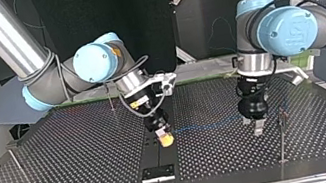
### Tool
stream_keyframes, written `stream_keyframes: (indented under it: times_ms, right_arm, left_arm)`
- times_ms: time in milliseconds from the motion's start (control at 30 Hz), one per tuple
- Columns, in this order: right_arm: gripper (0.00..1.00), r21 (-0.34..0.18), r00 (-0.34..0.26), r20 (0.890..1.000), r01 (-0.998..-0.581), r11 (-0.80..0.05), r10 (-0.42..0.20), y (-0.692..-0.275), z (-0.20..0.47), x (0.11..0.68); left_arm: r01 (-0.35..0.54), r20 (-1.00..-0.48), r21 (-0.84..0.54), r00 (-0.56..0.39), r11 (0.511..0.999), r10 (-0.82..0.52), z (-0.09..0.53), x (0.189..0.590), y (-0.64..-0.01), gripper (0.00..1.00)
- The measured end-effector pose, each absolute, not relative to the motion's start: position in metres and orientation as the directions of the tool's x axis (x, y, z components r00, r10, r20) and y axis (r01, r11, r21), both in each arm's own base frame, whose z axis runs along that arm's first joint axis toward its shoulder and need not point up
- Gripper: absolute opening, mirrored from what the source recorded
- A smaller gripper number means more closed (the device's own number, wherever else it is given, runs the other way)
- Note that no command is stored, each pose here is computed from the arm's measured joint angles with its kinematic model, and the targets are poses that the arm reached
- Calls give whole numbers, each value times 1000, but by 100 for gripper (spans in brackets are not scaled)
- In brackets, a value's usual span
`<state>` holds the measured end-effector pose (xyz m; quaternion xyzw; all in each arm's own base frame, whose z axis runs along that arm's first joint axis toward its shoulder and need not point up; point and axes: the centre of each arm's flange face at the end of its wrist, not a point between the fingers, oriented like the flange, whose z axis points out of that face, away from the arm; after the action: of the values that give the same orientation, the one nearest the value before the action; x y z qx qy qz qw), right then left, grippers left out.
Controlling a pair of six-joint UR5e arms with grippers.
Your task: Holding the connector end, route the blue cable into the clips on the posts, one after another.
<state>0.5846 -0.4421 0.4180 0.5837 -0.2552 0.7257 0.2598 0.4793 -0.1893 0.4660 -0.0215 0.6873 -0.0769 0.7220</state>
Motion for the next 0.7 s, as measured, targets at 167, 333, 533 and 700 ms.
stream_keyframes:
  times_ms: [167, 333, 533, 700]
  right_arm:
    - [0, -67, -184, 980, -675, -735, 79, -442, 418, 584]
    - [0, -67, -183, 980, -675, -735, 79, -443, 418, 584]
    - [0, -67, -182, 980, -676, -734, 79, -444, 418, 583]
    - [0, -66, -181, 980, -676, -734, 79, -444, 417, 583]
  left_arm:
    - [80, -987, -146, 51, 986, -151, 467, 480, -189, 96]
    - [71, -986, -152, 54, 986, -156, 467, 481, -188, 74]
    - [65, -984, -164, 55, 984, -168, 467, 481, -188, 60]
    - [66, -984, -165, 58, 984, -169, 468, 481, -188, 23]
